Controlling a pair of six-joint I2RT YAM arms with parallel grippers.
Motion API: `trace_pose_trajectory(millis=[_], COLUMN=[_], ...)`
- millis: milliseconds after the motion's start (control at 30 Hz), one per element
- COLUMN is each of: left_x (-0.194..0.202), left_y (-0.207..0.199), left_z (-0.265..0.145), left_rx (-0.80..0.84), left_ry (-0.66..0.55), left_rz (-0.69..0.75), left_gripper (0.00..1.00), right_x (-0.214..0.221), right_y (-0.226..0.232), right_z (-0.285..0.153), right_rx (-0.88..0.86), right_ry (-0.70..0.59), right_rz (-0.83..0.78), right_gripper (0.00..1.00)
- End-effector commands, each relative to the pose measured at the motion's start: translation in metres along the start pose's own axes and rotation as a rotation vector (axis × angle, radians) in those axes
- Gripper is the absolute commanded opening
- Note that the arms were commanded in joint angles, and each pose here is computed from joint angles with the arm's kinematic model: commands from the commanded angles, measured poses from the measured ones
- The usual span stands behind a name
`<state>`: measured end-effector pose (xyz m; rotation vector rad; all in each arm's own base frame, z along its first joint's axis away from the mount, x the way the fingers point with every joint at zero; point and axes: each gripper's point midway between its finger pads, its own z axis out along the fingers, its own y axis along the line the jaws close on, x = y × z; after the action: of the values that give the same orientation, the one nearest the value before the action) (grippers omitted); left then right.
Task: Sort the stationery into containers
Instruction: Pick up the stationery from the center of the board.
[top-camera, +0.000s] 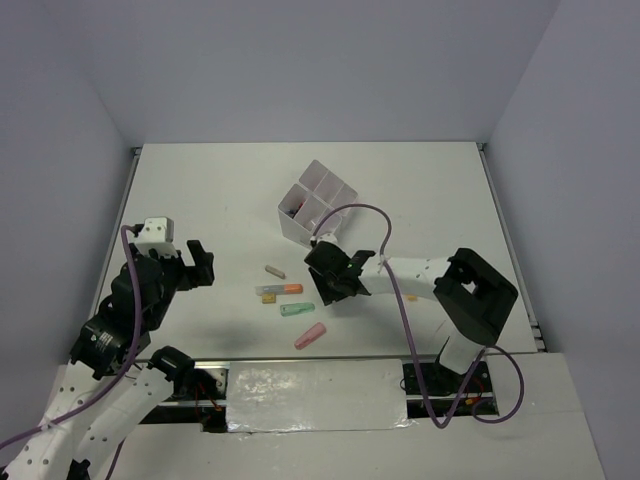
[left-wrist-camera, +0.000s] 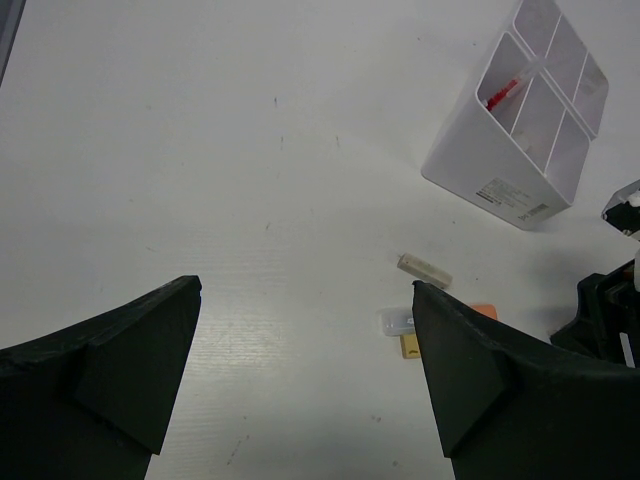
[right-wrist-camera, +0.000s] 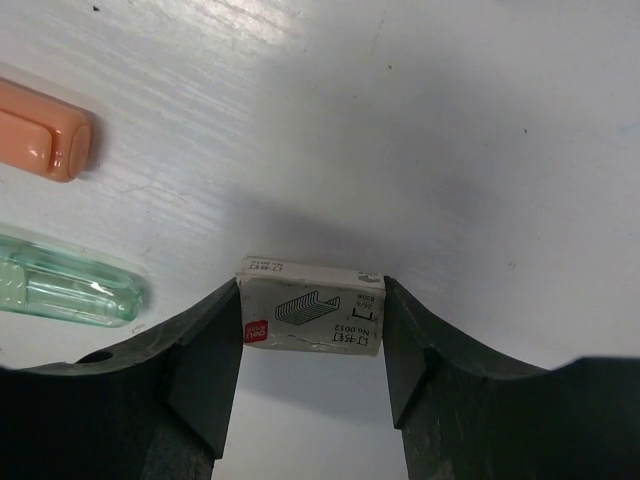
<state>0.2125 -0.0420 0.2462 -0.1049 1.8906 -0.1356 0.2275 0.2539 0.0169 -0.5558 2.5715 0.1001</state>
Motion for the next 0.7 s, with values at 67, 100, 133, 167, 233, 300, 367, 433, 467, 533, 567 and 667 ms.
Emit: trace_pose_trajectory(millis=[67,100,133,167,233,300,367,433,467,533,567,667], left_x=[-0.016,-0.016,-0.015,-0.016,-0.016,-0.017,-0.017,-0.016,-0.017,-0.017,-0.017,-0.017], left_y=[-0.004,-0.004,-0.005,-0.005,-0.005,-0.005,-0.005,-0.004,-0.005,-0.006,-0.006,-0.006], left_z=[-0.002,-0.002,-0.002,-0.002,-0.003,-0.004,-0.003,-0.003,-0.003,-0.004,-0.004,-0.004], left_rx=[0.027,0.027,0.029,0.031,0.034,0.033,0.033,0.031,0.034,0.04,0.044,0.045], left_ry=[-0.058,-0.058,-0.057,-0.061,-0.063,-0.065,-0.067,-0.064,-0.066,-0.068,-0.068,-0.069], left_rz=[-0.002,-0.002,-0.002,-0.002,-0.003,-0.004,-0.004,-0.004,-0.004,-0.002,-0.003,-0.003], left_gripper=[0.99,0.99,0.99,0.99,0.99,0.99,0.99,0.99,0.99,0.99,0.99,0.99], right_x=[-0.034,-0.042,-0.049,-0.063,-0.072,-0.094,-0.112,-0.125,-0.137,-0.15,-0.161,-0.179], right_y=[0.018,0.022,0.027,0.031,0.033,0.03,0.027,0.017,0.017,0.004,0.002,-0.015], right_z=[-0.029,-0.034,-0.038,-0.047,-0.055,-0.066,-0.076,-0.077,-0.078,-0.075,-0.073,-0.066], right_rx=[-0.092,-0.122,-0.155,-0.191,-0.222,-0.231,-0.252,-0.255,-0.265,-0.282,-0.28,-0.28], right_ry=[-0.126,-0.156,-0.185,-0.241,-0.257,-0.29,-0.326,-0.349,-0.388,-0.408,-0.414,-0.41], right_rz=[-0.076,-0.126,-0.181,-0.278,-0.366,-0.421,-0.458,-0.476,-0.516,-0.559,-0.56,-0.568], right_gripper=[0.35,0.36,0.36,0.35,0.35,0.31,0.3,0.29,0.28,0.22,0.22,0.25])
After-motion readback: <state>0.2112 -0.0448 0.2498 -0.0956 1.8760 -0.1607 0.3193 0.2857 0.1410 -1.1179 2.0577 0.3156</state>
